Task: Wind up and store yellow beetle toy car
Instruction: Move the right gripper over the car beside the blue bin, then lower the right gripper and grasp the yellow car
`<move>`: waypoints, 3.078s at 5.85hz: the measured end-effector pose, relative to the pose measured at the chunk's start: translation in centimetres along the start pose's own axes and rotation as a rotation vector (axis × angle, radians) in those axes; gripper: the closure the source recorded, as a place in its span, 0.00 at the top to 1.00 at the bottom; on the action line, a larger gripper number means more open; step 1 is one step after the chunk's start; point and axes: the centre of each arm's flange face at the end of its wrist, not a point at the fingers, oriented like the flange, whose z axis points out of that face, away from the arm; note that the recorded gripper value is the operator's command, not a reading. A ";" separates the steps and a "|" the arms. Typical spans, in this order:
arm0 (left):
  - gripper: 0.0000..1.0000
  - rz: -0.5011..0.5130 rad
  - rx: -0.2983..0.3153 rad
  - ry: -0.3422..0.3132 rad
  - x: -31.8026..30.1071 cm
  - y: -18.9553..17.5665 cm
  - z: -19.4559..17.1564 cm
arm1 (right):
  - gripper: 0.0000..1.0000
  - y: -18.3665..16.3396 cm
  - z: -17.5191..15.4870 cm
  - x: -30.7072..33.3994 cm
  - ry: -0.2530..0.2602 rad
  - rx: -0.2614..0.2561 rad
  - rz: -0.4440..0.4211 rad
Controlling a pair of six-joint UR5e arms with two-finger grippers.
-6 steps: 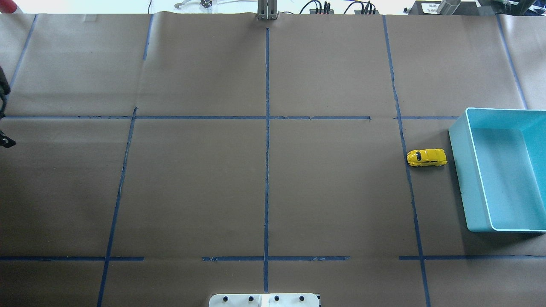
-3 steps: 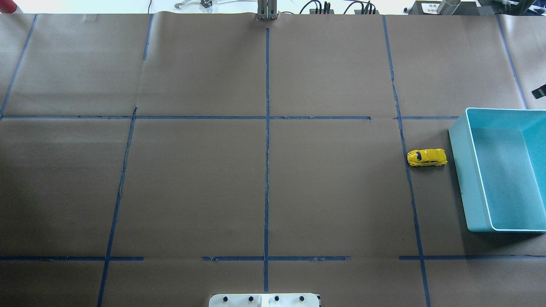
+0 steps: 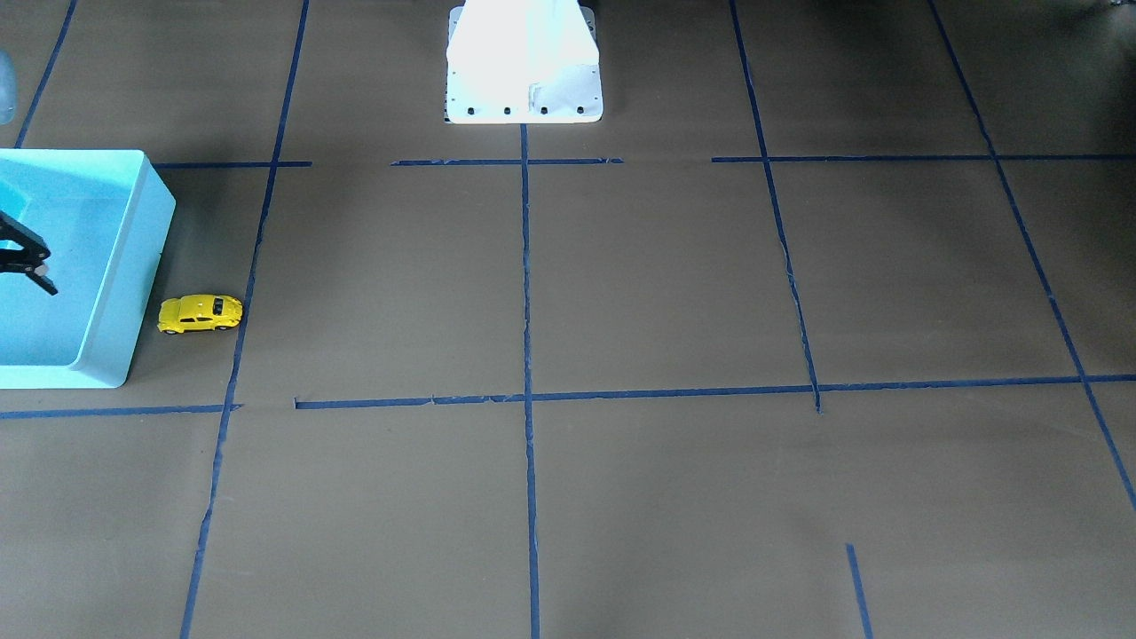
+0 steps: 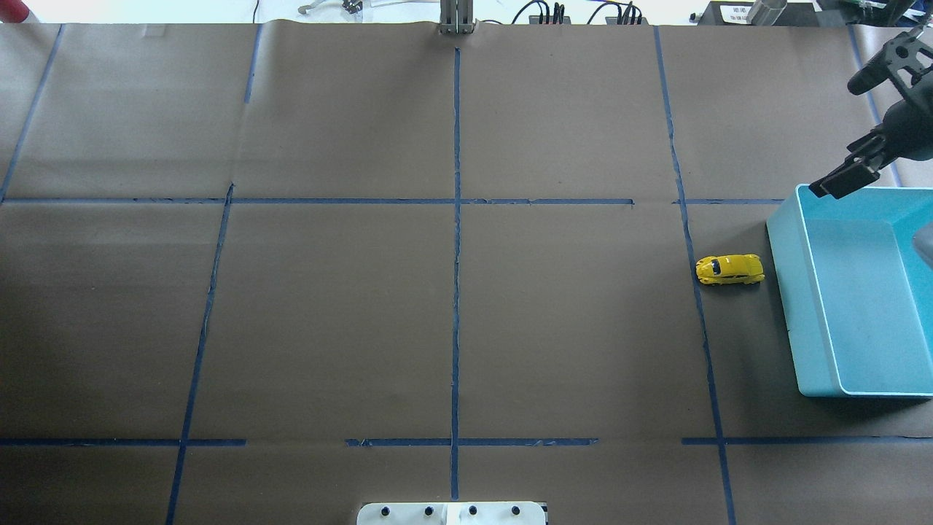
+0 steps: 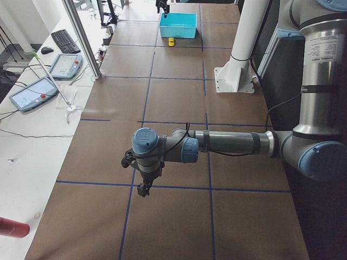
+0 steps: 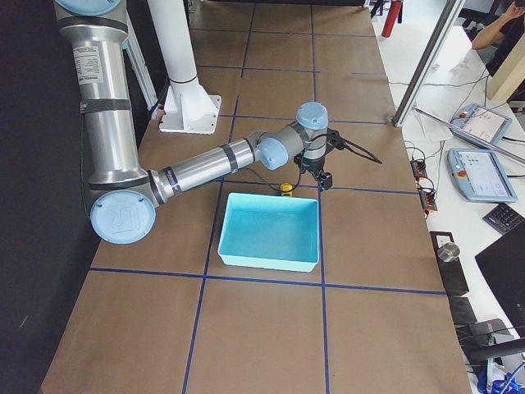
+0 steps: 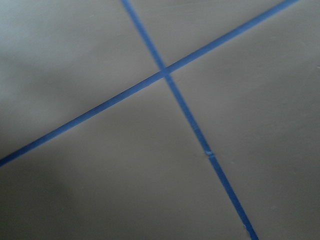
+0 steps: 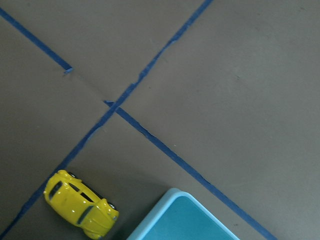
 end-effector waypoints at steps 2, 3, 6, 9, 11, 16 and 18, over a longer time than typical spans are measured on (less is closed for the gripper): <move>1.00 -0.264 0.020 -0.006 -2.3 1.4 -0.9 | 1.00 -3.2 4.5 -5.3 -0.018 -0.040 -0.378; 1.00 -0.339 0.034 -0.005 -4.0 2.5 -1.4 | 1.00 -3.3 6.6 -7.1 -0.040 -0.065 -0.469; 1.00 -0.511 0.036 0.004 -5.7 1.9 -1.5 | 1.00 -2.7 9.9 -9.4 -0.052 -0.117 -0.659; 1.00 -0.507 0.050 0.001 -5.4 1.1 -2.0 | 1.00 -1.4 10.9 -9.0 0.010 -0.167 -0.723; 1.00 -0.499 0.059 0.000 -5.1 0.7 -2.5 | 1.00 -0.2 12.2 -10.1 -0.001 -0.195 -0.736; 1.00 -0.505 0.051 0.000 -5.3 0.8 -2.1 | 1.00 0.6 14.5 -11.0 0.038 -0.245 -0.771; 1.00 -0.507 0.050 0.000 -5.3 0.9 -2.0 | 1.00 1.0 15.5 -11.0 0.036 -0.264 -0.771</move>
